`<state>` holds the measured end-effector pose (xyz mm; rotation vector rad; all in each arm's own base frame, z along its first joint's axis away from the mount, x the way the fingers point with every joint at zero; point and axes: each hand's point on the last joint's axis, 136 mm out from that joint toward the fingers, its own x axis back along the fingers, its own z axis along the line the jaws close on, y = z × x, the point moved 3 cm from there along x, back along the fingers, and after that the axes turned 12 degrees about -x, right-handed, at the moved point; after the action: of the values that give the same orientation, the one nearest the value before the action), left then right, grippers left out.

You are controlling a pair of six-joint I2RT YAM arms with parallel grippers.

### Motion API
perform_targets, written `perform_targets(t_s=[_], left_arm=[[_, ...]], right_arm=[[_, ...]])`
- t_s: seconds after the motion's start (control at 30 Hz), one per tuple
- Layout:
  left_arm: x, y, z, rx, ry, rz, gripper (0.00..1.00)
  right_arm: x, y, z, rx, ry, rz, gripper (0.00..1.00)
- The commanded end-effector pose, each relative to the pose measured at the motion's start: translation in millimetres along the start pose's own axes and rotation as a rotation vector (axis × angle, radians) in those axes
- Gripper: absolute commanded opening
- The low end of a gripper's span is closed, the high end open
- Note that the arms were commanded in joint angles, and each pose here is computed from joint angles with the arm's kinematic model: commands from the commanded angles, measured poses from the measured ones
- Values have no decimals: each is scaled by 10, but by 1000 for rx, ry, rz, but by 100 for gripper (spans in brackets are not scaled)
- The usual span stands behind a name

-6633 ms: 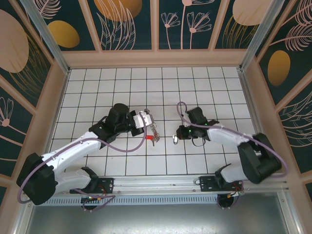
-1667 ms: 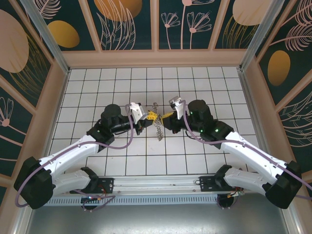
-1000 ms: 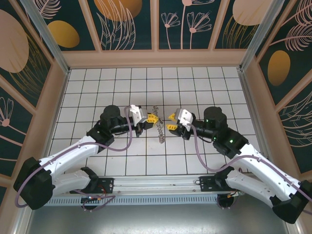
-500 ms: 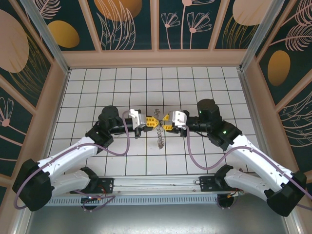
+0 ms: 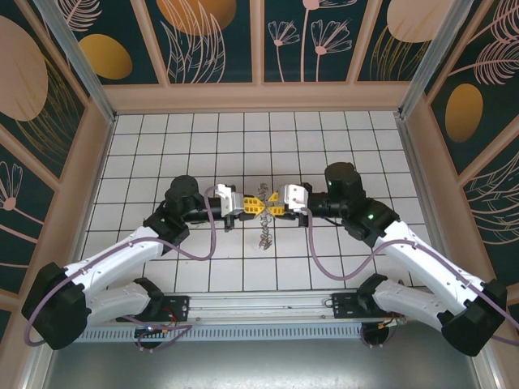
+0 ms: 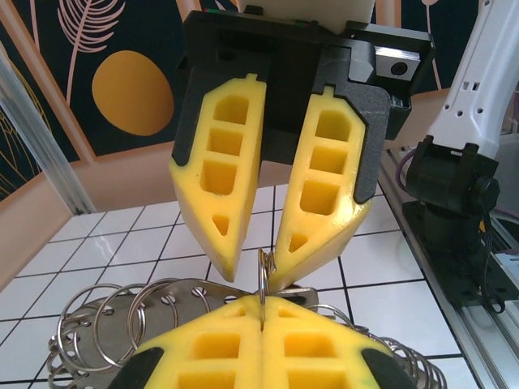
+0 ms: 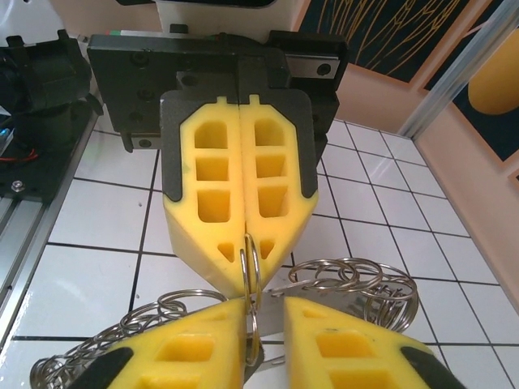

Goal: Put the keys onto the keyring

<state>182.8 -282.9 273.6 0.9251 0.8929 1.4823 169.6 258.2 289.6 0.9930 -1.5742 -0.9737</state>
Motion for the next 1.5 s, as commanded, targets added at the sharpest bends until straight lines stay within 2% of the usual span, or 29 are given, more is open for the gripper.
perform_targets(t_s=[0.0, 0.27, 0.4, 0.43, 0.5, 0.7, 0.77, 0.8, 0.97, 1.17, 1.47], left_arm=[[-8, 147, 39, -58, -13, -49, 0], [-14, 164, 46, -58, -14, -66, 0], [-11, 158, 50, -48, -6, -64, 0], [-7, 152, 66, -42, 6, -56, 0], [8, 122, 104, -20, 38, -23, 8], [110, 66, 110, -28, 59, 122, 17], [149, 33, 118, -32, 75, 169, 30], [163, 10, 118, -30, 80, 194, 32], [167, -62, 79, -17, 26, 265, 39], [58, -129, 89, 46, -50, 304, 39], [-80, 1, 46, 28, -108, 236, 30]], right_arm=[[4, 116, 59, 29, 47, -24, 17], [-40, 102, 91, 19, 58, -32, 13], [-51, 100, 98, 16, 58, -32, 0], [-46, 99, 91, 19, 53, -30, 0], [-29, 105, 57, 25, 24, -22, 0], [54, 72, -10, 40, -53, 30, 0], [60, 53, -11, 35, -56, 43, 0], [59, 43, -13, 32, -57, 48, 0], [49, 38, -36, 14, -70, 46, 0], [15, 16, -61, -12, -74, 54, 0], [-40, -26, -67, -40, -73, 59, 0]])
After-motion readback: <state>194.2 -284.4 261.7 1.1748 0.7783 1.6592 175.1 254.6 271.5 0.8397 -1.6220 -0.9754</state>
